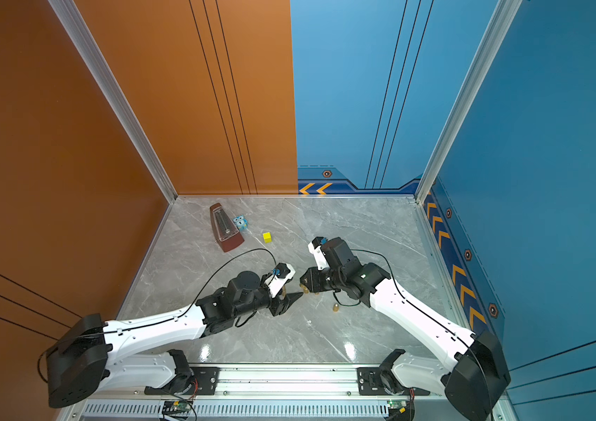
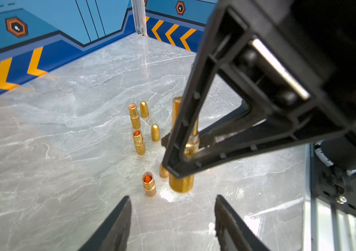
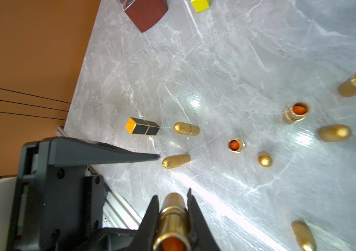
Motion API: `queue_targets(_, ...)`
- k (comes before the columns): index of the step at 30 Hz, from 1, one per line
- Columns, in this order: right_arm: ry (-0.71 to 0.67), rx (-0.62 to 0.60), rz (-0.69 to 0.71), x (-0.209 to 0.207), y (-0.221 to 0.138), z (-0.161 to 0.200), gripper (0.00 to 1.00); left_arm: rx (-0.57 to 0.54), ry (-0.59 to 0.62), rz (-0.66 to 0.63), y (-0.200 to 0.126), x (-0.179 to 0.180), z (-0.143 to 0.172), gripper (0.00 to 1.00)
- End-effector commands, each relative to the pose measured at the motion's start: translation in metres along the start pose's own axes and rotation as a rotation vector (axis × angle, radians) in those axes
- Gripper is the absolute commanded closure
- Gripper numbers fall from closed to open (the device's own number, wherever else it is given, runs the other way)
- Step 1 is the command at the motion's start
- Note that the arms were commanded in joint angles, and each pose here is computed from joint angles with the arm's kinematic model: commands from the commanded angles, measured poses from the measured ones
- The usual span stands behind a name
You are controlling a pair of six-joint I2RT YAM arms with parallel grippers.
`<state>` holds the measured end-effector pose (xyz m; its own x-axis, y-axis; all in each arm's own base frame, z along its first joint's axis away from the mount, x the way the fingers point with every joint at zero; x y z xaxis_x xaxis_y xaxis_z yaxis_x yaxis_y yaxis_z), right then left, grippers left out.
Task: Open the lipstick cap
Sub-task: Place the lipstick at the center of the board.
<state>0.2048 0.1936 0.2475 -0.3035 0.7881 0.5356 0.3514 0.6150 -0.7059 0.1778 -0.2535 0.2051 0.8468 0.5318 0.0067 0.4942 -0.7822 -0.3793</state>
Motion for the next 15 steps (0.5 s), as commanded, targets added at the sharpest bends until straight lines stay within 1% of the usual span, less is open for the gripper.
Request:
queue_targets(1, -0.044, -0.029, 0.168, -0.012, -0.008, 0.003, 0.85, 0.015, -0.004, -0.019, -0.007, 0.002, 0.009, 0.27)
queue_targets(2, -0.063, -0.025, 0.191, -0.011, -0.006, 0.008, 0.85, 0.015, -0.009, -0.022, -0.009, 0.002, 0.011, 0.23)
queue_targets(6, -0.101, -0.025, 0.292, -0.018, 0.002, 0.02, 0.84, 0.07, -0.02, -0.048, -0.013, 0.004, 0.02, 0.07)
queue_targets(9, -0.123, -0.018, 0.36, -0.024, 0.012, 0.031, 0.84, 0.101, -0.026, -0.055, -0.015, 0.004, 0.025, 0.01)
queue_targets(12, -0.141, -0.016, 0.402, -0.027, 0.024, 0.042, 0.84, 0.112, -0.03, -0.064, -0.017, 0.005, 0.03, 0.01)
queue_targets(15, -0.151, -0.017, 0.419, -0.03, 0.035, 0.051, 0.84, 0.12, -0.031, -0.07, -0.013, 0.006, 0.029, 0.01)
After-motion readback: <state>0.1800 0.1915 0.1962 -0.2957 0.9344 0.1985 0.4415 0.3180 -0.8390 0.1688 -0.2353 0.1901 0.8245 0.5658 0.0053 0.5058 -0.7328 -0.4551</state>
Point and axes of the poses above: each gripper's point midway between its finger pads, its own y axis out along the fingers, its own x axis along the line the jaws close on, z = x × y, the point moved 9 cm from there along -y, back along the fingers, and after that the axes turned 4 degrees about y, right-handed, at the moved point
